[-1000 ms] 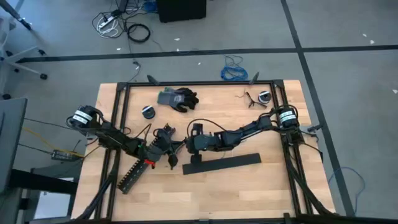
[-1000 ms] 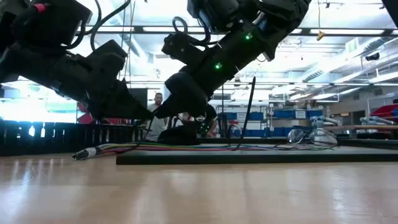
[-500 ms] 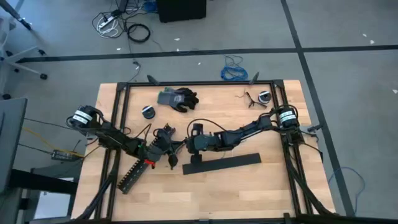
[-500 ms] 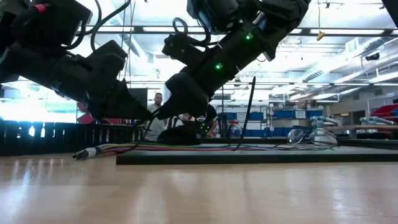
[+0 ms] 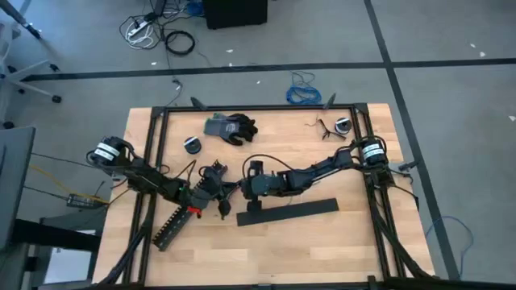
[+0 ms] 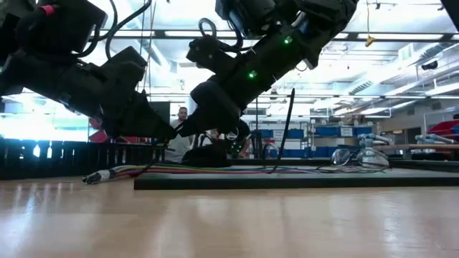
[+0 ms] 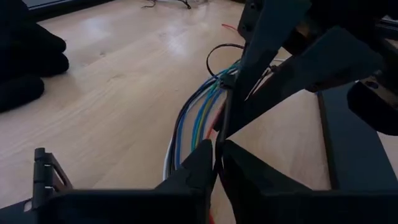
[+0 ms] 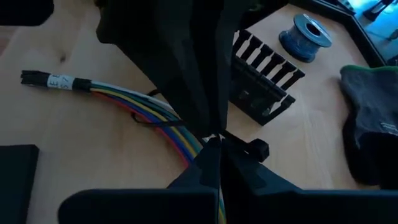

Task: Ziptie cables
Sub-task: Wrap the other black zip tie on the cable wires

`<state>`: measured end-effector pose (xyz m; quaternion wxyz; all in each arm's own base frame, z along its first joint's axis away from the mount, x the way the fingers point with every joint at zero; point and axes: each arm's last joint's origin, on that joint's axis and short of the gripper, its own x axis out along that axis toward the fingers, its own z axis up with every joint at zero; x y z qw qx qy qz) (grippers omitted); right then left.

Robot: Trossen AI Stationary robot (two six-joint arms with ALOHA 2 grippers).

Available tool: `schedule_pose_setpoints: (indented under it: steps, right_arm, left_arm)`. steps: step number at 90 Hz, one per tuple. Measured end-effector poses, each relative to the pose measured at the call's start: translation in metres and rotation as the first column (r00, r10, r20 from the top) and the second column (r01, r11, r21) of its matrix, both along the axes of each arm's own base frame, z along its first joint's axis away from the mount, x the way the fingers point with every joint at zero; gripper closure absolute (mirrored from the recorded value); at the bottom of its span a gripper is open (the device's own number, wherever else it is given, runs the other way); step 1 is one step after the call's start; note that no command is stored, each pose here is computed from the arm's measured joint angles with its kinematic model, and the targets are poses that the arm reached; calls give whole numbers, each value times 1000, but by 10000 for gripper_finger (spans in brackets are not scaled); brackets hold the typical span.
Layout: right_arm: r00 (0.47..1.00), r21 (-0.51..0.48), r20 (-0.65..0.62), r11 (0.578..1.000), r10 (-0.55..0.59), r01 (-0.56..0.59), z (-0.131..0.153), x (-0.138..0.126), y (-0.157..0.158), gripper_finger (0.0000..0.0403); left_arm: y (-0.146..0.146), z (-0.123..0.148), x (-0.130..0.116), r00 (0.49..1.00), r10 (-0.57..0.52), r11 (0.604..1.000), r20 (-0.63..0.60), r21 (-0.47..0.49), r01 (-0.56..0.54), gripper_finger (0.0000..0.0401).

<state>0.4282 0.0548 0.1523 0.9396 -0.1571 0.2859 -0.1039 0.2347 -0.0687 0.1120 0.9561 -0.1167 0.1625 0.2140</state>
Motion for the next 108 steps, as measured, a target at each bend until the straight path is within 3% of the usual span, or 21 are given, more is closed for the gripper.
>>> schedule_pose_setpoints:
  steps: [19,36,72,85,108]
  right_arm:
    - [1000,-1,-1,1000,0,0,0,0,0,403]
    - [1000,-2,0,1000,-2,2,0,0,0,403]
    - [999,1,24,1000,26,-26,2,2,0,379]
    - [995,50,20,993,103,-104,2,2,3,336]
    - [996,23,16,996,88,-89,2,1,5,217]
  left_arm:
    - [0,0,0,1000,-2,1000,-2,-1,2,370]
    - [1,0,0,1000,25,1000,1,17,-25,398]
    - [2,0,0,999,33,999,2,26,-33,401]
    - [1,0,0,1000,25,999,-3,27,-25,401]
    - [2,1,0,999,53,998,7,38,-53,401]
